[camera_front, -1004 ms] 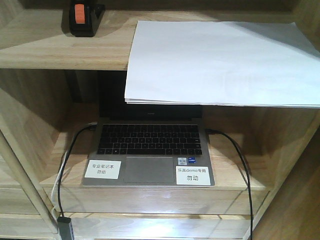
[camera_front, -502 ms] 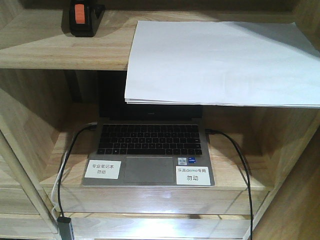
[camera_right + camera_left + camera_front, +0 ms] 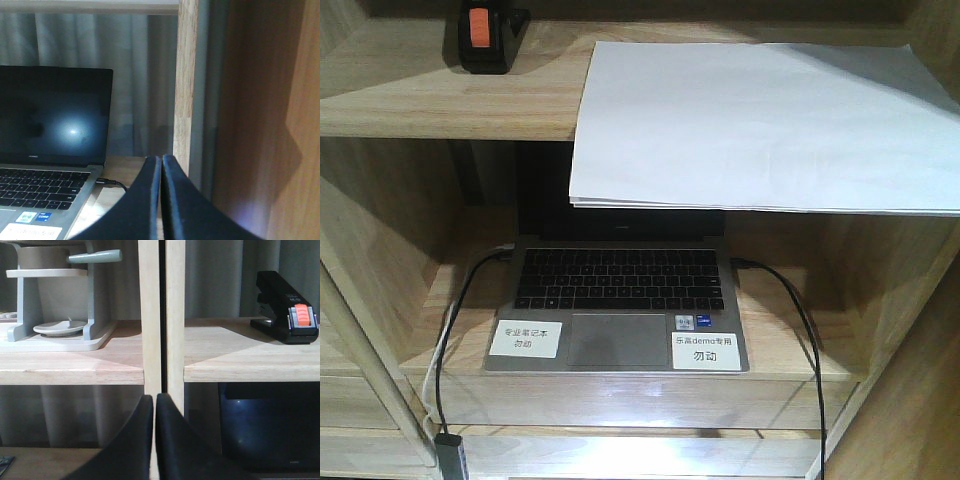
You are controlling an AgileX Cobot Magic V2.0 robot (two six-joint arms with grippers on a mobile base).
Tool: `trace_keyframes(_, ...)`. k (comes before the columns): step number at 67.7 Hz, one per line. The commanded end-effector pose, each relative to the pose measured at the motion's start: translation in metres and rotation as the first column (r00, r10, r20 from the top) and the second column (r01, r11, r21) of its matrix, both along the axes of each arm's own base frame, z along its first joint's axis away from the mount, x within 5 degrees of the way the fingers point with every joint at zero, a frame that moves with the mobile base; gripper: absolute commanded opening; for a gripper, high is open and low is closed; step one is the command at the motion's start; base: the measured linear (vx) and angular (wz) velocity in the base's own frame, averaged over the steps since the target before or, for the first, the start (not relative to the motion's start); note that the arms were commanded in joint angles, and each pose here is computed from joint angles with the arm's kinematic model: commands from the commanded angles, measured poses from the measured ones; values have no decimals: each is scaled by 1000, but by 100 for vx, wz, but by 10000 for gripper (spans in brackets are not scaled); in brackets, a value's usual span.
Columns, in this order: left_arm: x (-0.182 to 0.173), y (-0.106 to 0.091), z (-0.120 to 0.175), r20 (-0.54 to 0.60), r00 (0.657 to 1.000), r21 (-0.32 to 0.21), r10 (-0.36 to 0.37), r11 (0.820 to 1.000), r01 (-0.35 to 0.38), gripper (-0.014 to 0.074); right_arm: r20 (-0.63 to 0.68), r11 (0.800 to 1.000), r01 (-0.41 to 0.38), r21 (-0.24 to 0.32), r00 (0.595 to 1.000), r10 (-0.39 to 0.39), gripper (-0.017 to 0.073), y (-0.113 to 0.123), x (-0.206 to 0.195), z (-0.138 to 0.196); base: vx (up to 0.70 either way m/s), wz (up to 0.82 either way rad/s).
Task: Grab stapler and paper to desk for stapling
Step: 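Reach the left gripper toward the black stapler on the upper shelf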
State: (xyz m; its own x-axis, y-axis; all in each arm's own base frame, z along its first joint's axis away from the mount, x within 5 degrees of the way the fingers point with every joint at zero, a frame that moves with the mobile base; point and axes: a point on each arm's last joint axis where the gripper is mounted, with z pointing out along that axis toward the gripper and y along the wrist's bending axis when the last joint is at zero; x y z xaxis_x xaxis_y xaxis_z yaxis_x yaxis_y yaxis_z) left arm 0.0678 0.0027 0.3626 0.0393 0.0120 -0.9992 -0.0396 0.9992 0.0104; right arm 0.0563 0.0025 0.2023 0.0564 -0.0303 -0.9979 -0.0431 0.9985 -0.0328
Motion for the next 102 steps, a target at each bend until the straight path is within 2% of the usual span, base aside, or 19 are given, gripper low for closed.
trace_keyframes(1, -1, 0, 15, 88, 996, -9, 2, 1000, -1, -3, 78, 1000, -3, -9, 997, 3, -10, 0, -1, 6, 0, 0)
trace_keyframes(13, -1, 0, 15, 82, 997, -9, 2, 1000, -1, 27, 78, 1000, -3, -9, 997, 3, -10, 0, -1, 6, 0, 0)
trace_keyframes(23, -1, 0, 15, 82, 997, -9, 2, 1000, -1, 108, 79, 1000, -3, -9, 997, 3, -10, 0, -1, 6, 0, 0)
trace_keyframes(40, 0, 0, 14, 71, 998, -9, 2, 1000, -2, 363, 79, 1000, -3, -9, 997, 3, -10, 0, -1, 6, 0, 0)
trace_keyframes(49, -1, 0, 14, 80, 997, -9, 2, 1000, -1, 443, 79, 1000, -3, -9, 997, 3, -10, 0, -1, 6, 0, 0)
trace_keyframes(77, -1, 0, 16, 96, 995, -8, 2, 1000, -1, 447, 79, 1000, -3, -9, 997, 3, -10, 0, -1, 6, 0, 0)
trace_keyframes(89, -2, -1, 17, 110, 994, -59, -13, 998, 19, 447, 79, 1000, -3, -9, 997, 3, -10, 0, -1, 6, 0, 0)
trace_keyframes(96, 0, -3, 19, 127, 991, -56, -49, 997, 57, 447, 79, 1000, -3, -9, 997, 3, -10, 0, -1, 6, 0, 0)
trace_keyframes(102, 4, -8, 22, 114, 987, -49, -117, 991, 123, 447, 79, 1000, -3, -9, 997, 3, -10, 0, -1, 6, 0, 0)
